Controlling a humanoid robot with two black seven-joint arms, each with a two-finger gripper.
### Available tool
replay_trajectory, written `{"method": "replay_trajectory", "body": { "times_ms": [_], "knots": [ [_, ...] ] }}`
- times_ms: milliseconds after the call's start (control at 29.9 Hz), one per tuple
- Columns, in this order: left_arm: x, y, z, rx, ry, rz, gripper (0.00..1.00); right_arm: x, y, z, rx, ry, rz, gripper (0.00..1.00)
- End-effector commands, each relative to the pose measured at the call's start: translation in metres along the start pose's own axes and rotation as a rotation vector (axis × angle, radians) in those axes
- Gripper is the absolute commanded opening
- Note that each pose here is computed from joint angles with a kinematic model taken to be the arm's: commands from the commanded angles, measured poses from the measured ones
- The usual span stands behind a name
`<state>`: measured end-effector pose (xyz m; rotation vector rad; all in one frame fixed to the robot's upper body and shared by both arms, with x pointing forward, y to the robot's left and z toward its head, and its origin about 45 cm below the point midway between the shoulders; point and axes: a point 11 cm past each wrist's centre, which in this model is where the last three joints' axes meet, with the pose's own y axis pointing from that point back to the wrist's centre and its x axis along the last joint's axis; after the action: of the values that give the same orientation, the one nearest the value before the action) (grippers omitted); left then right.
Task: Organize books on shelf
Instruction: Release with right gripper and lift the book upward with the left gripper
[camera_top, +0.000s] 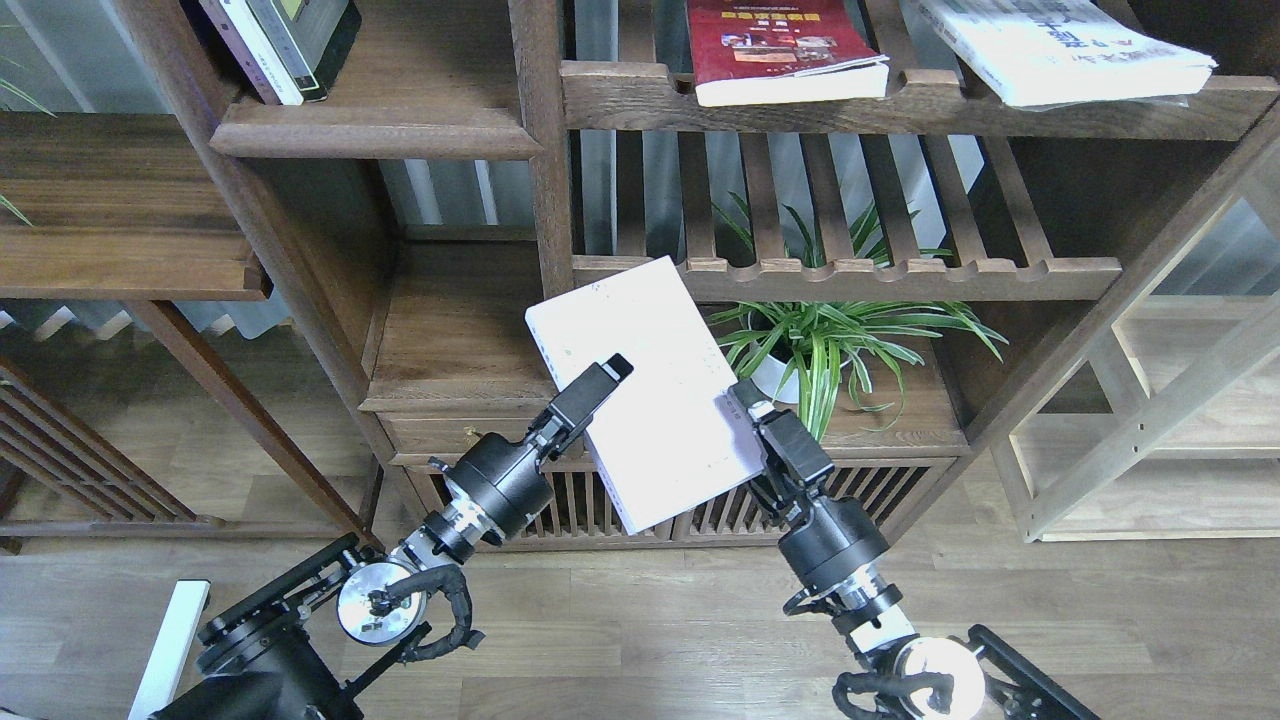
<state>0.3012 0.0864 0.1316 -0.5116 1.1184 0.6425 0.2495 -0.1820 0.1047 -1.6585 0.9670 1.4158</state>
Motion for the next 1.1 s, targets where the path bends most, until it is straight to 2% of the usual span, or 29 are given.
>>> {"method": "replay_trajectory", "body": {
  "times_ms": [0, 201, 502, 635, 869, 1070],
  "knots": [
    [0.0, 0.012, 0.011, 0.004, -0.031, 0.004, 0.02, -0.001, -0.001, -0.014, 0.04, 0.012, -0.003, 0.85],
    [0.006, 0.039, 0.028, 0.028, -0.113, 0.033, 0.02, 0.005, 0.002, -0.029, 0.079, 0.028, 0.018, 0.88],
    [-0.013, 0.056, 0.048, 0.065, -0.255, -0.007, 0.02, 0.016, 0.011, -0.046, 0.095, 0.066, 0.06, 0.89],
    [-0.027, 0.061, 0.07, 0.073, -0.384, -0.033, 0.02, 0.014, 0.009, -0.054, 0.096, 0.087, 0.056, 0.93],
    [-0.064, 0.078, 0.122, 0.085, -0.677, -0.063, 0.02, 0.015, 0.01, -0.067, 0.106, 0.117, 0.068, 0.93],
    [-0.093, 0.094, 0.168, 0.044, -0.813, -0.051, 0.02, 0.018, 0.011, -0.069, 0.107, 0.12, 0.078, 0.95]
  ]
}}
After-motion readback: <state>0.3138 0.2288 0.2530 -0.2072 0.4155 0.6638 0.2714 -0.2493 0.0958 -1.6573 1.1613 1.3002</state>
